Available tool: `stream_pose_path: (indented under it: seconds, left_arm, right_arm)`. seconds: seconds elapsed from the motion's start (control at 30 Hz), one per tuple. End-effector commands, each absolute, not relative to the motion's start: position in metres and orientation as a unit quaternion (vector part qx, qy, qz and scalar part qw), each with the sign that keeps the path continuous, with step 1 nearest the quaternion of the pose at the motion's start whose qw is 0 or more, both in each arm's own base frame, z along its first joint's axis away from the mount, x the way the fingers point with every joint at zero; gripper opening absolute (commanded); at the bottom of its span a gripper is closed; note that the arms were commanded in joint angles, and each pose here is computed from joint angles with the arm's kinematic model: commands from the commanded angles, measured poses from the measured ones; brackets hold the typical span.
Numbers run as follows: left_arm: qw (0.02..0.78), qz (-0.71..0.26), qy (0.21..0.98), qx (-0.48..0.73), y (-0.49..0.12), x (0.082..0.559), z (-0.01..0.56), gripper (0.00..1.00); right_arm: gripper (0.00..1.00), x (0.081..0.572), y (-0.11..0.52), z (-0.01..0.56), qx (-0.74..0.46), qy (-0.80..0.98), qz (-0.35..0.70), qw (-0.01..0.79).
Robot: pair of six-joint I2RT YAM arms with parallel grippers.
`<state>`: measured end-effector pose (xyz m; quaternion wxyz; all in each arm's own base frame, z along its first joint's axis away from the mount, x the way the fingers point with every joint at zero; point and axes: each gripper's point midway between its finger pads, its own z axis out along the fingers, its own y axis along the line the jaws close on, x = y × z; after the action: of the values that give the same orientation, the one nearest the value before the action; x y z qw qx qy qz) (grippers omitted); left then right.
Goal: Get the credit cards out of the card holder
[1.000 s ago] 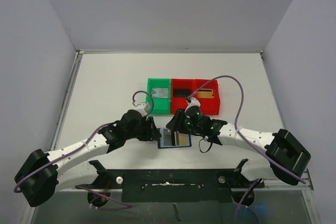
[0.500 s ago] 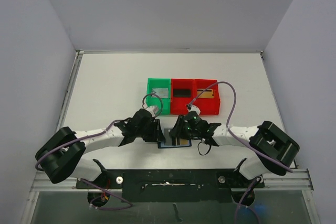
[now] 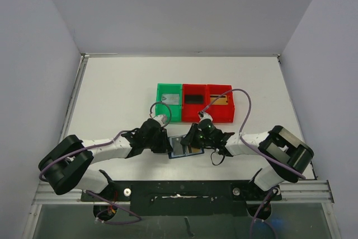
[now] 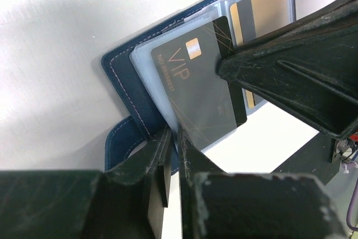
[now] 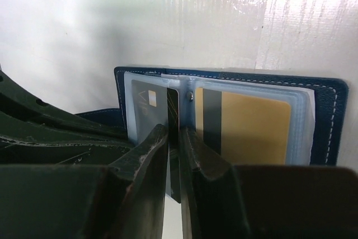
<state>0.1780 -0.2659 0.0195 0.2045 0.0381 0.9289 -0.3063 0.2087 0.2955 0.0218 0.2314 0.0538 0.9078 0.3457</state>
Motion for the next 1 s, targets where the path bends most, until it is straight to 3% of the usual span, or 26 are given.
stream_pose_path:
  seconds: [0.0, 0.23, 0.37, 0.43, 0.53, 0.6, 0.7, 0.97]
  left_arm:
    - [0.209, -0.280, 0.936, 0.039, -0.258, 0.179, 0.009, 0.06]
    - [0.202, -0.261, 0.942, 0.056, -0.254, 0.179, 0.005, 0.05]
    - [0.203, -0.261, 0.942, 0.057, -0.255, 0.180, 0.006, 0.05]
    - [0.202, -0.261, 0.942, 0.057, -0.256, 0.180, 0.005, 0.05]
    - [0.202, -0.261, 0.942, 0.058, -0.256, 0.180, 0.005, 0.05]
    - [0.202, -0.260, 0.942, 0.058, -0.256, 0.180, 0.006, 0.05]
    - [0.201, -0.257, 0.944, 0.058, -0.254, 0.179, 0.004, 0.05]
    - [0.207, -0.251, 0.944, 0.053, -0.251, 0.181, 0.006, 0.05]
  right_arm:
    - [0.13, 0.205, 0.311, 0.044, 0.037, 0.883, 0.406, 0.234]
    - [0.13, 0.201, 0.311, 0.062, 0.028, 0.847, 0.469, 0.248]
    - [0.23, 0.198, 0.308, 0.062, 0.027, 0.843, 0.480, 0.241]
    - [0.24, 0.196, 0.309, 0.061, 0.019, 0.844, 0.481, 0.237]
    - [0.19, 0.195, 0.312, 0.060, 0.016, 0.843, 0.485, 0.231]
    - [0.08, 0.194, 0.311, 0.059, 0.017, 0.842, 0.489, 0.228]
    - [0.02, 0.192, 0.307, 0.057, 0.022, 0.842, 0.490, 0.225]
    - [0.01, 0.180, 0.286, 0.056, 0.011, 0.838, 0.501, 0.214]
